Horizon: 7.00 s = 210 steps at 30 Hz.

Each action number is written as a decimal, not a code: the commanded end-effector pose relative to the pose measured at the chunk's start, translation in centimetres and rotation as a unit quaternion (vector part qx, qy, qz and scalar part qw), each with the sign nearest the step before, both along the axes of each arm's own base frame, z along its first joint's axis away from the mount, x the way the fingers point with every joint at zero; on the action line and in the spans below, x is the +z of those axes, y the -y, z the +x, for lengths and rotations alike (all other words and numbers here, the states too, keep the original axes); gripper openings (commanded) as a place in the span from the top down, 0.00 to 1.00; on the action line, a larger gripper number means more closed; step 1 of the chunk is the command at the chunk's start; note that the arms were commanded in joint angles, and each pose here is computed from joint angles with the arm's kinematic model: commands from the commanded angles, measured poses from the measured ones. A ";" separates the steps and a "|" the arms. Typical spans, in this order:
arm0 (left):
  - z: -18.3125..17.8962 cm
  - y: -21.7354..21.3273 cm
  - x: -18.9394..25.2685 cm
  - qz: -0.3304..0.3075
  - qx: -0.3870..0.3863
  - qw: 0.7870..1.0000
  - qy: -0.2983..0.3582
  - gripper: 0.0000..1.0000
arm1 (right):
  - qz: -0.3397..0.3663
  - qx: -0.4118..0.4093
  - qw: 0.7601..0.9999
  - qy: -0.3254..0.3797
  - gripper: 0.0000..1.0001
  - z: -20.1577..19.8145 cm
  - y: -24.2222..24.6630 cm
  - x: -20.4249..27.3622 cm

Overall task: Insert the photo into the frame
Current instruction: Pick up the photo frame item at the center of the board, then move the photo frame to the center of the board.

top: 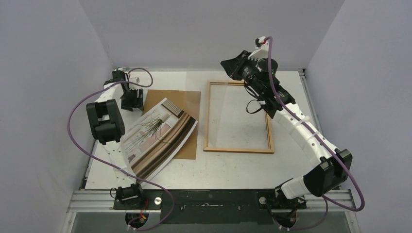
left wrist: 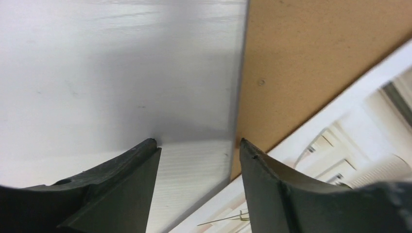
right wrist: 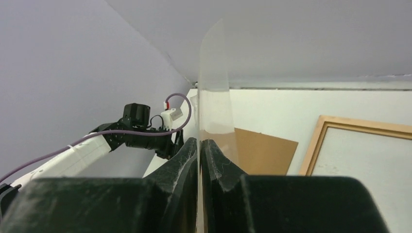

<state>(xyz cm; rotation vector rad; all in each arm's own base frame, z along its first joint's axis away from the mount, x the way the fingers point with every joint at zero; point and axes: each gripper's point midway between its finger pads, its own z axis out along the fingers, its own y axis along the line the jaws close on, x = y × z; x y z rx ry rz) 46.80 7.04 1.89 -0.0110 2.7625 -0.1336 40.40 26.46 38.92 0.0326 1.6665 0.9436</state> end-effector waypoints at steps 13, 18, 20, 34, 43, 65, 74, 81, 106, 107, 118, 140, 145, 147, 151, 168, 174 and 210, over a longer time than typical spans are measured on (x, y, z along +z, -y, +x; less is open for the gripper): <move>-2.4 14.6 14.7 -0.200 -0.167 0.961 0.092 0.03 | -0.022 0.062 0.992 0.111 0.93 -6.4 3.7 12.4; -4.8 17.2 19.3 -0.275 -0.224 0.926 0.126 0.04 | 0.001 0.102 0.987 0.120 0.92 -8.3 3.2 14.2; -5.8 17.8 21.3 -0.305 -0.239 0.911 0.142 0.04 | 0.015 0.118 0.986 0.119 0.92 -8.8 2.9 14.5; -13.7 19.0 29.0 -0.431 -0.323 0.816 0.212 0.04 | 0.126 0.212 0.962 0.117 0.90 -10.8 1.9 16.4; -18.4 20.6 27.6 -0.457 -0.330 0.796 0.219 0.04 | 0.163 0.178 0.966 0.091 0.95 -10.1 2.6 16.6; -18.4 20.3 34.5 -0.492 -0.255 0.748 0.365 0.04 | 0.251 0.142 0.954 0.077 0.95 -10.7 4.2 19.9; -17.9 21.1 34.6 -0.528 -0.250 0.734 0.346 0.03 | 0.277 0.155 0.946 0.062 0.95 -10.2 3.7 18.6; -19.4 22.9 35.1 -0.564 -0.276 0.711 0.316 0.09 | 0.281 0.153 0.946 0.058 0.95 -10.0 3.6 17.7; -15.8 20.4 31.5 -0.473 -0.239 0.777 0.339 0.04 | 0.295 0.157 0.941 0.052 0.95 -10.0 3.6 17.6; -16.0 20.7 31.3 -0.476 -0.247 0.775 0.336 0.04 | 0.296 0.157 0.941 0.050 0.95 -9.9 3.5 17.6; -19.1 24.4 31.4 -0.519 -0.301 0.745 0.293 0.07 | 0.303 0.154 0.940 0.035 0.95 -9.0 3.2 15.7; -19.4 23.8 33.7 -0.561 -0.252 0.741 0.270 0.97 | 0.220 0.077 0.972 -0.043 0.48 -5.9 3.9 4.8; -18.1 23.2 33.5 -0.576 -0.210 0.743 0.270 1.00 | 0.217 0.076 0.971 -0.070 0.45 -5.8 3.8 1.9; -18.0 23.1 33.5 -0.584 -0.200 0.739 0.270 1.00 | 0.222 0.077 0.969 -0.078 0.44 -5.9 3.8 0.9; -17.3 22.9 33.5 -0.598 -0.173 0.734 0.272 1.00 | 0.236 0.081 0.964 -0.094 0.44 -6.0 3.6 -0.7; -14.1 20.3 31.5 -0.597 -0.009 0.740 0.311 1.00 | 0.278 0.128 0.944 -0.125 0.35 -7.6 -1.0 -3.5; -13.6 19.7 31.7 -0.592 0.004 0.741 0.319 1.00 | 0.286 0.137 0.939 -0.130 0.42 -8.2 -1.5 -3.7; -7.9 30.5 13.5 -0.254 -0.120 0.943 0.179 0.03 | 0.022 -0.137 0.989 -0.053 0.92 -8.5 14.4 4.3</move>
